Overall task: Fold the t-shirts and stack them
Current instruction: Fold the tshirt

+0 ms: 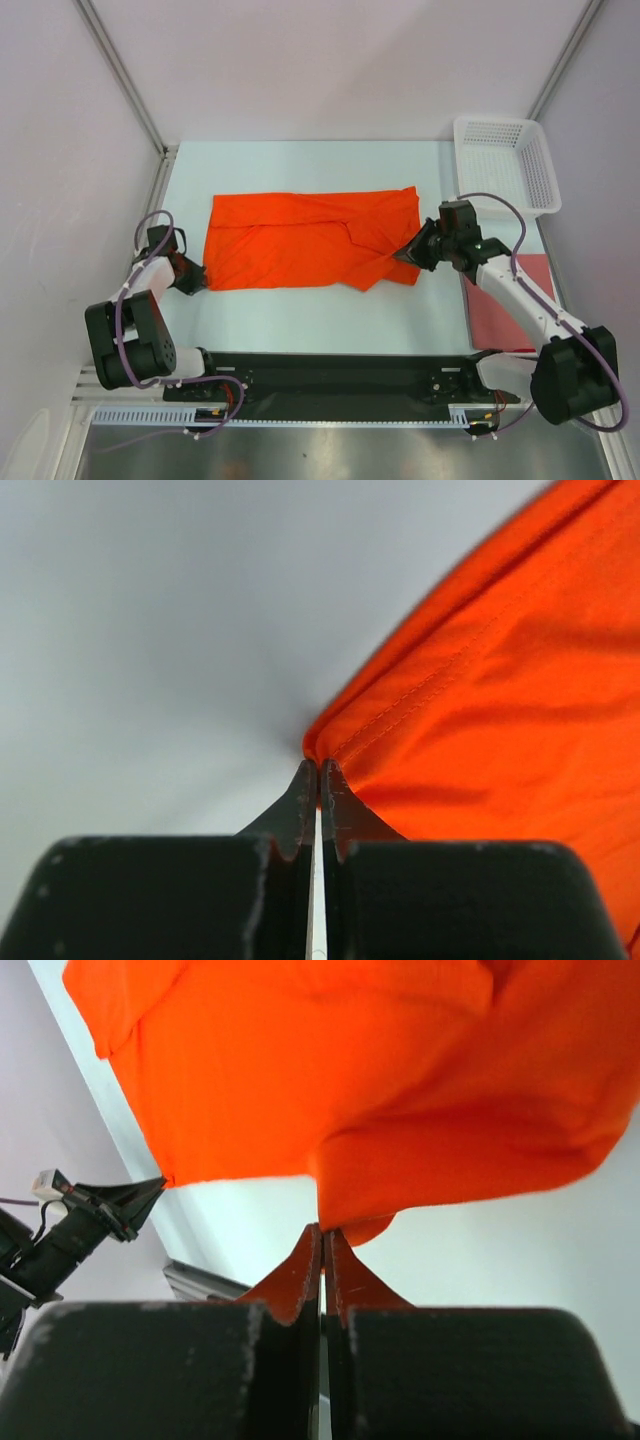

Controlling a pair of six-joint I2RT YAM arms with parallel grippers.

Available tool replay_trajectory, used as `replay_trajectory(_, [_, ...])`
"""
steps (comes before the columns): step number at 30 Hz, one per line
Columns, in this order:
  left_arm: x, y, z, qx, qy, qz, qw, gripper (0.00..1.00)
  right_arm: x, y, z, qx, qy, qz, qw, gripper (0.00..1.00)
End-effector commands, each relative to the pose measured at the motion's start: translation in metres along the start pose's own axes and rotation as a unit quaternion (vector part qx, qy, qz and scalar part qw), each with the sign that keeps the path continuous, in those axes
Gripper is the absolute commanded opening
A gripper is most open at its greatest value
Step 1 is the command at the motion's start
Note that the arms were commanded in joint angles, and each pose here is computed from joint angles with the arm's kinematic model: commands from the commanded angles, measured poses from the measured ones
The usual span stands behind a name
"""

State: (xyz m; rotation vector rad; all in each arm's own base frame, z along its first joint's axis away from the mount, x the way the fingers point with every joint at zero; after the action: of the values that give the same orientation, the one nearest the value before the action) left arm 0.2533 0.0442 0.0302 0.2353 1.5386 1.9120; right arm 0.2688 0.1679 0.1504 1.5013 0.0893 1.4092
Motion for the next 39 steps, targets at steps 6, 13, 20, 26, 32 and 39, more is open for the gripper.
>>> replay_trajectory(6, [-0.036,0.013,0.03,-0.034,-0.036,-0.022,0.999,0.0,0.048,-0.014,0.048,0.027,0.067,0.044,0.996,0.0])
replay_trajectory(13, [-0.055,0.015,0.063,-0.058,-0.027,-0.015,0.998,0.01,0.078,-0.039,0.082,0.044,0.086,0.053,0.994,0.0])
replay_trajectory(20, [-0.071,0.004,0.077,-0.047,-0.023,-0.015,0.999,0.0,0.085,-0.058,0.117,0.042,0.076,0.049,0.995,0.0])
replay_trajectory(26, [-0.083,-0.002,0.088,-0.04,-0.021,-0.019,0.999,0.0,0.084,-0.077,0.135,0.051,0.071,0.045,0.995,0.0])
replay_trajectory(32, [-0.102,-0.007,0.095,-0.031,-0.014,-0.036,0.999,0.0,0.083,-0.087,0.153,0.046,0.064,0.044,0.996,0.0])
replay_trajectory(39, [-0.125,-0.016,0.105,-0.025,-0.013,-0.046,0.999,0.0,0.078,-0.102,0.165,0.055,0.056,0.042,0.996,0.0])
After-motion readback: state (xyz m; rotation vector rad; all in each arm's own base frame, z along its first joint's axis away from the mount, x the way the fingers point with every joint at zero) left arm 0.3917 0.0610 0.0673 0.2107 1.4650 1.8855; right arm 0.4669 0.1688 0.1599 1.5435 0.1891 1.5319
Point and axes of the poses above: each gripper's point midway between its finger pads, its own y axis back along the fingers, its own x axis along the line the jaws close on, z = x × y, the point moved 1 cm from there along y, back along the fingers, and after that the axes turned 3 degrees about -y, right-handed, at the moved point
